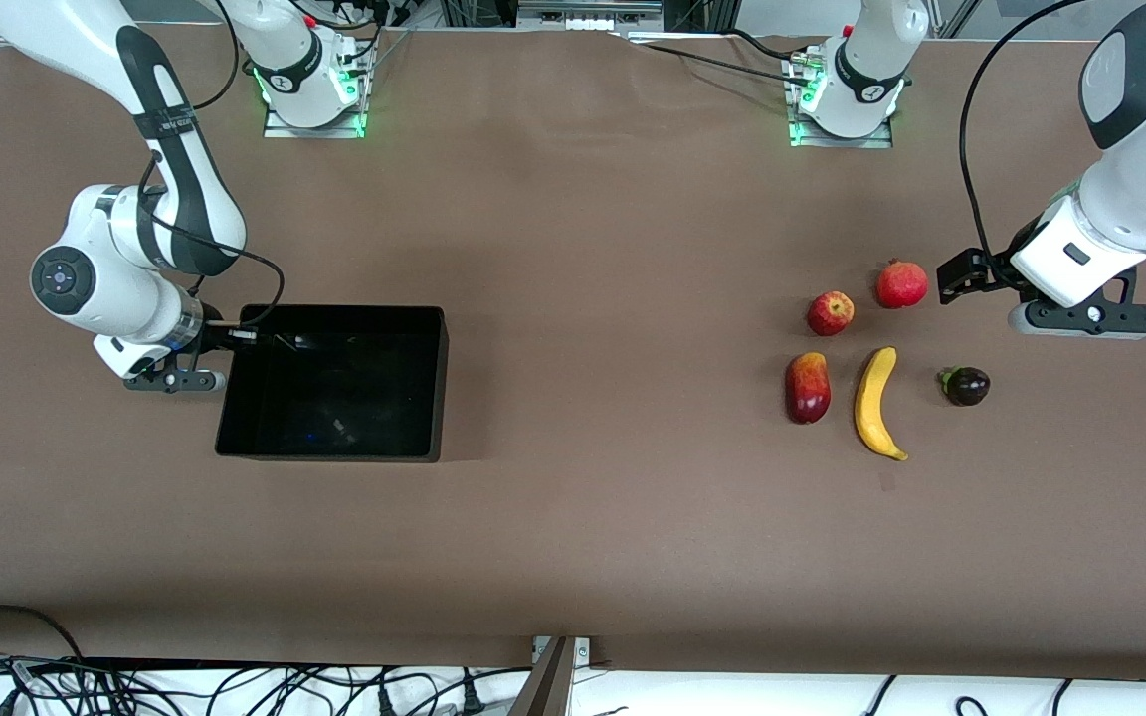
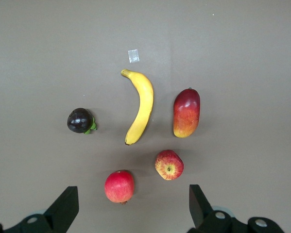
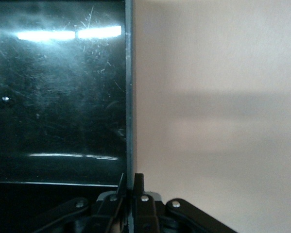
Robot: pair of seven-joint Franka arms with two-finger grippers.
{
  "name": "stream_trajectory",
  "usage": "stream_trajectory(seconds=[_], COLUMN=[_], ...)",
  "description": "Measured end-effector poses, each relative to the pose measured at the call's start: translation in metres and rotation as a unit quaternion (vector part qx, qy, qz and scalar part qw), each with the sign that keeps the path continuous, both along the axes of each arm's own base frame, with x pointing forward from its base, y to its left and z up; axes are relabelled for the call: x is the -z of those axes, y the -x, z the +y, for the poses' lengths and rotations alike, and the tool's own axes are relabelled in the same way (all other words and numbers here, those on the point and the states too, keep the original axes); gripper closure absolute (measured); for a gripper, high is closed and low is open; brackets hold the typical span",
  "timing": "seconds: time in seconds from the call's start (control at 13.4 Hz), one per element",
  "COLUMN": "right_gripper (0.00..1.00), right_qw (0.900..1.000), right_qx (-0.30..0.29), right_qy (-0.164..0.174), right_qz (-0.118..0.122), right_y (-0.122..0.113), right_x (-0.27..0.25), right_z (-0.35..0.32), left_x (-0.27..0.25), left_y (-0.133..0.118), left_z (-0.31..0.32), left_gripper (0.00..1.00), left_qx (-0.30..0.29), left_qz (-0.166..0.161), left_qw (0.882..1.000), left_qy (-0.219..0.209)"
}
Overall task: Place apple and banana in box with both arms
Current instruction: 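Push the black box with the right gripper toward the fruit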
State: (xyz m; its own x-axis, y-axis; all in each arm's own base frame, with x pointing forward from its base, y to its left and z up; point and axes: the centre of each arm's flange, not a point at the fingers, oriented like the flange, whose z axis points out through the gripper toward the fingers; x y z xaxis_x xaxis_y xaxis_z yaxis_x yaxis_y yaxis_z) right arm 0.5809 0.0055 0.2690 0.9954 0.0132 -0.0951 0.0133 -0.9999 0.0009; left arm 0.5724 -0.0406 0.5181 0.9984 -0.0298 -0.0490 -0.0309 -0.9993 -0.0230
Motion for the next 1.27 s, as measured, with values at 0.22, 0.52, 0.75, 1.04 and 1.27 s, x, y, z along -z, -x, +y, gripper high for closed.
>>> stream_trajectory(seconds=[0.22,0.52,0.75,1.04,1.27], right_gripper=[0.94,0.94,0.94,0.94,0.94], right_qw=[0.999,0.997,0.997,0.997,0.997], right_qx=[-0.032,-0.043,-0.026,-0.011,0.009], right_qy=[-0.007,-0.067,-0.074,-0.071,-0.073], right_qz=[-0.018,-0.023,-0.007,-0.017,-0.028], right_y=[-0.031,-0.052,-0.028,0.021,0.046], right_x=[-0.049,-0.114,-0.103,-0.076,-0.055], right_z=[0.040,0.174,0.280,0.395,0.453], left_x=[0.000,0.000,0.000,0.003,0.003], left_y=[0.000,0.000,-0.001,-0.002,-0.002], left_z=[0.001,0.001,0.001,0.001,0.001], left_gripper=[0.00,0.00,0.00,0.00,0.00], left_qx=[-0.001,-0.001,-0.001,-0.001,-0.001], left_qz=[0.000,-0.001,-0.001,0.001,0.001], left_qw=[1.000,1.000,1.000,1.000,1.000], left_qy=[0.000,0.000,0.000,0.000,0.000])
